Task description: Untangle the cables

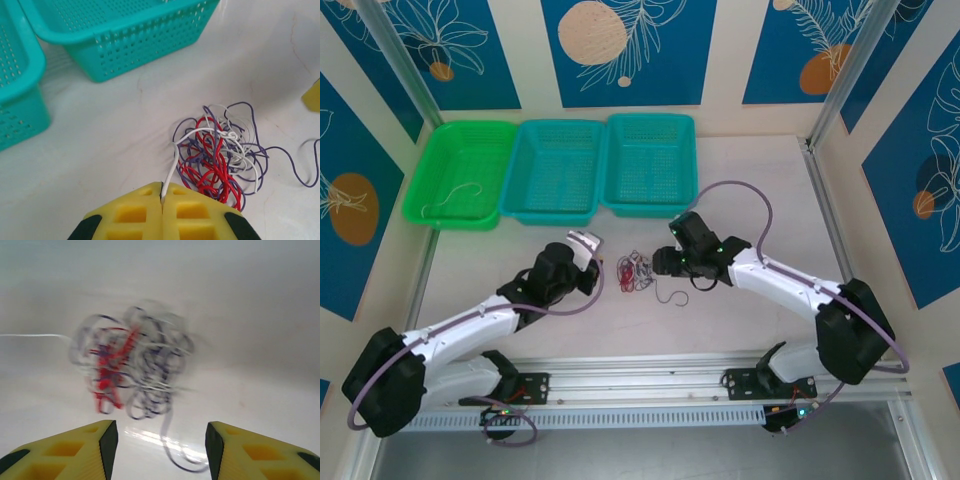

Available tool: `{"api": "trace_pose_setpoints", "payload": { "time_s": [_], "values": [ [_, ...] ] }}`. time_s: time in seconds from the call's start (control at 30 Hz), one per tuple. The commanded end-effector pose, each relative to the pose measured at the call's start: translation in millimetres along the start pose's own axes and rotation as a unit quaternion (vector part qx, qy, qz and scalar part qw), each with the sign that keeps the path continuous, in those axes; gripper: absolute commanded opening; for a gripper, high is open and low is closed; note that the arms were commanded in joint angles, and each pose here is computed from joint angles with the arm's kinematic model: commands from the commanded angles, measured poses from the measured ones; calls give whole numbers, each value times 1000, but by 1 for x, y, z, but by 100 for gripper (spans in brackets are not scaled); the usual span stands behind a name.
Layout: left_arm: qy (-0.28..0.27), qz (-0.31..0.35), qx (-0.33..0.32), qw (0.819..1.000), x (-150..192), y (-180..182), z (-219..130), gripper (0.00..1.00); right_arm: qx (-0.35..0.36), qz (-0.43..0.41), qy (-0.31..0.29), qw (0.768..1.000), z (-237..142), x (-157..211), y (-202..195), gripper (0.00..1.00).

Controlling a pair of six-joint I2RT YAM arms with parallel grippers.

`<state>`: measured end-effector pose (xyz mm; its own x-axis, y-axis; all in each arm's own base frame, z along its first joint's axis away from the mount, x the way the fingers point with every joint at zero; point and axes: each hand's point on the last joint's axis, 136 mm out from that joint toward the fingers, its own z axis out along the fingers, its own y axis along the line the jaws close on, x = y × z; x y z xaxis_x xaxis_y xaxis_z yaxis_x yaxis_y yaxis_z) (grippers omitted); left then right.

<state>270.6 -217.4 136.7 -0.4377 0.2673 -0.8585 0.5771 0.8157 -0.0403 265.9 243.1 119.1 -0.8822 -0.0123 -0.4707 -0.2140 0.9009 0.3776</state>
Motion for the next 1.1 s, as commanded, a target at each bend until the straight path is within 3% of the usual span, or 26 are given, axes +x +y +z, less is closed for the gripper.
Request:
{"api": "trace_pose_setpoints", "payload": {
  "time_s": [0.0,0.27,0.43,0.57,0.63,0.73,0.8,0.83,0.93,1.07],
  "values": [
    [-17,-15,4,1000,-18,-2,-5,0,-46,-89,-37,994,-1,-17,42,52],
    [-40,-29,-20,999,-29,7,-24,0,13,-153,-6,988,70,-15,65,54],
    [-50,-83,-165,981,-30,66,-61,0,145,-70,7,987,87,-15,-4,39],
    [-63,-182,-228,954,-8,115,-99,0,167,48,13,985,66,-2,-69,37],
    [-70,-191,-209,957,-1,115,-100,0,146,67,11,987,58,2,-81,37],
    [-70,-169,-112,977,2,87,-78,0,101,49,18,994,53,5,-72,35],
    [-73,-169,-40,982,5,65,-61,0,72,32,27,996,54,5,-58,27],
    [-70,-174,-14,982,9,56,-53,0,65,26,27,997,54,2,-53,18],
    [-32,-168,0,985,29,47,-36,1,53,15,21,998,51,-5,-46,1],
    [-3,-154,-22,988,43,51,-29,48,50,-11,3,999,41,-17,-42,0]
  ]
}}
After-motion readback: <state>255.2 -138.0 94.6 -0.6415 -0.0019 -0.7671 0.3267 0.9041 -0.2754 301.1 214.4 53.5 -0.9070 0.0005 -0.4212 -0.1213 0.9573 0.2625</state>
